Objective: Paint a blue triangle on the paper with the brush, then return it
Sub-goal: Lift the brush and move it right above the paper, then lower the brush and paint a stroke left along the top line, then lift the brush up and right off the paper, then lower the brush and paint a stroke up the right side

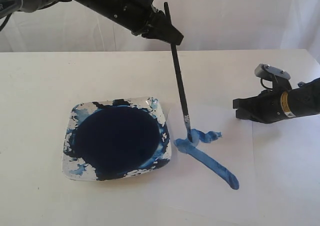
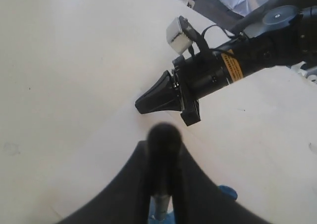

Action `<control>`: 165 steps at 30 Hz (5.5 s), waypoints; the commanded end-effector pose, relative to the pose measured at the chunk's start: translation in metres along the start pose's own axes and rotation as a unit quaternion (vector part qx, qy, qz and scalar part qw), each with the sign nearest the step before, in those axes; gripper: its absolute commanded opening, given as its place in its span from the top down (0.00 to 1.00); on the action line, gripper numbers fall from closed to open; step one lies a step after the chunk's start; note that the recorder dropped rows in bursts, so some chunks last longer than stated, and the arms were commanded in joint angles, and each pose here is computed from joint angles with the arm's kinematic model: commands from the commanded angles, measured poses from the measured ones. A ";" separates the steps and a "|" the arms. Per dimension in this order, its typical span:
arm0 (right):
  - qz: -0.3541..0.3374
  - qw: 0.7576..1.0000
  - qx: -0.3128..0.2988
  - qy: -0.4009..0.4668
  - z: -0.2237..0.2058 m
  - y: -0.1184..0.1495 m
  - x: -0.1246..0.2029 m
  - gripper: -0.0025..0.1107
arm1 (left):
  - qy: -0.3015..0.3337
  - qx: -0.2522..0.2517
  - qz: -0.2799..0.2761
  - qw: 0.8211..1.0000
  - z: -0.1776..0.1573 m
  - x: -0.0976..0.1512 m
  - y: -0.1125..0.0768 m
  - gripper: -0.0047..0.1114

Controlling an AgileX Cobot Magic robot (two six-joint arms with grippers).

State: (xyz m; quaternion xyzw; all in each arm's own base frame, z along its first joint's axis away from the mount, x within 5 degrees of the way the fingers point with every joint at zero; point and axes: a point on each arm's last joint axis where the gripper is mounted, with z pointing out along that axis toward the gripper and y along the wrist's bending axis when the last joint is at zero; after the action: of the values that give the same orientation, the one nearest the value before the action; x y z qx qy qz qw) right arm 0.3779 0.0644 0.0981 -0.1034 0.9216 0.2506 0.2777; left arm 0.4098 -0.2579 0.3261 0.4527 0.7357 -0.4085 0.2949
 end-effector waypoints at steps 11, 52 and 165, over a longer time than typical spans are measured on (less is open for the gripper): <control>-0.006 0.999 0.049 0.009 0.003 -0.011 0.005 0.98 | -0.122 0.052 0.047 0.990 -0.004 -0.024 -0.013 0.96; -0.007 0.998 0.058 0.008 0.002 -0.013 0.004 0.98 | 0.009 0.036 0.040 0.999 0.039 0.028 0.014 0.96; -0.006 0.998 0.065 0.004 0.002 -0.014 0.004 0.98 | 0.049 0.101 -0.029 0.993 0.020 0.017 -0.051 0.96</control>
State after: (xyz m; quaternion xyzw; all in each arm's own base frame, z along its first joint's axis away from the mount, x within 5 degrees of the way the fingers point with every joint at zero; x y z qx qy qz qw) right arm 0.3801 0.0626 0.0982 -0.0953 0.9241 0.2372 0.2842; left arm 0.3616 -0.2791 0.3135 0.4815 0.7289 -0.4450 0.1972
